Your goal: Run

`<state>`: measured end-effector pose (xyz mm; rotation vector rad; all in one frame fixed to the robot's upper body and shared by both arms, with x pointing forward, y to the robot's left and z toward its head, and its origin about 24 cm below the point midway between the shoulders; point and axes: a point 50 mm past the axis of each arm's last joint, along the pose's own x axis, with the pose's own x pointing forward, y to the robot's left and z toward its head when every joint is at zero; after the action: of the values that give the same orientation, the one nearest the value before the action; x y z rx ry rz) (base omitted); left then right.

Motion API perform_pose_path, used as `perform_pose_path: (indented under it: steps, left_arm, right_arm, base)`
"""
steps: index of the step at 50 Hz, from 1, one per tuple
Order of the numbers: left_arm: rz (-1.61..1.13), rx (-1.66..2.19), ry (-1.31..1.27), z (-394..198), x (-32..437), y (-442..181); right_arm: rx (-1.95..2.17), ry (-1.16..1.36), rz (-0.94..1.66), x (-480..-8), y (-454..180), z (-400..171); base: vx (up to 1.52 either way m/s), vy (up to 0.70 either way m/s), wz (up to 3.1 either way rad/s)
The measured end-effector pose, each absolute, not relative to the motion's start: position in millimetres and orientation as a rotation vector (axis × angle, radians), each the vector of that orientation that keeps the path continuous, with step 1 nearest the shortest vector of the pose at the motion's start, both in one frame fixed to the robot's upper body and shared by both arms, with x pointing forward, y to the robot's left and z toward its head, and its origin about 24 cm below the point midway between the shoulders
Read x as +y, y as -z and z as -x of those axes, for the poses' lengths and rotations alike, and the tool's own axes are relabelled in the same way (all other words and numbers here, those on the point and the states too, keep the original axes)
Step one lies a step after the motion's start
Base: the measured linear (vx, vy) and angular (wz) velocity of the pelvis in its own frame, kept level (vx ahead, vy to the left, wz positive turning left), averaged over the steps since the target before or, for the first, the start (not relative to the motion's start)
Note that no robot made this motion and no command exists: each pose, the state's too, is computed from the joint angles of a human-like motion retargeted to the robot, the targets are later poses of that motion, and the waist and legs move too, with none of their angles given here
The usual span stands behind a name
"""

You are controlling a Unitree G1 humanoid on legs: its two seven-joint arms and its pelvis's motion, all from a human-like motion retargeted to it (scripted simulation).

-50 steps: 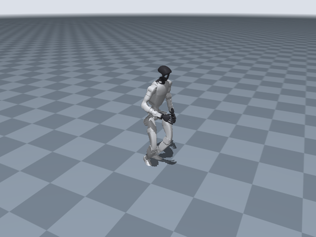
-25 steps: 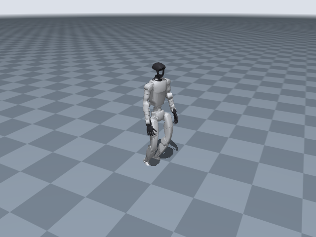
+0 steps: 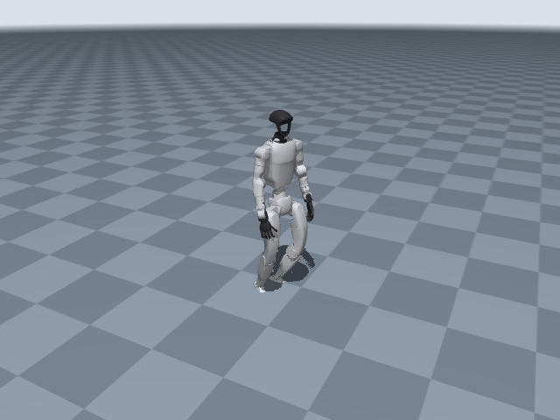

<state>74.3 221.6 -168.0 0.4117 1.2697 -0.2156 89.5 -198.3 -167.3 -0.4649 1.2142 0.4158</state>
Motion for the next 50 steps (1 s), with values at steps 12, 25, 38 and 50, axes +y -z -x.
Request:
perform_pose_path:
  steps: [12,25,38,50]
  left_arm:
    - [-0.394,1.257,0.184,-79,217,168]
    - [-0.37,1.167,0.137,-97,201,167]
    - [-0.513,0.542,-0.067,-188,222,97]
    - [-0.467,0.0,0.166,-242,137,14]
  right_arm:
    - [1.199,-0.418,0.511,-203,165,-97]
    - [1.127,-0.387,0.622,-219,157,-114]
    - [-0.153,0.091,0.647,-210,-49,-259]
    - [-0.381,0.062,0.721,-194,-88,-242]
  base:
    - [0.0,0.0,0.0]
    - [-0.02,0.05,-0.09]
    - [-0.02,0.07,-0.01]
    - [-0.02,-0.05,0.41]
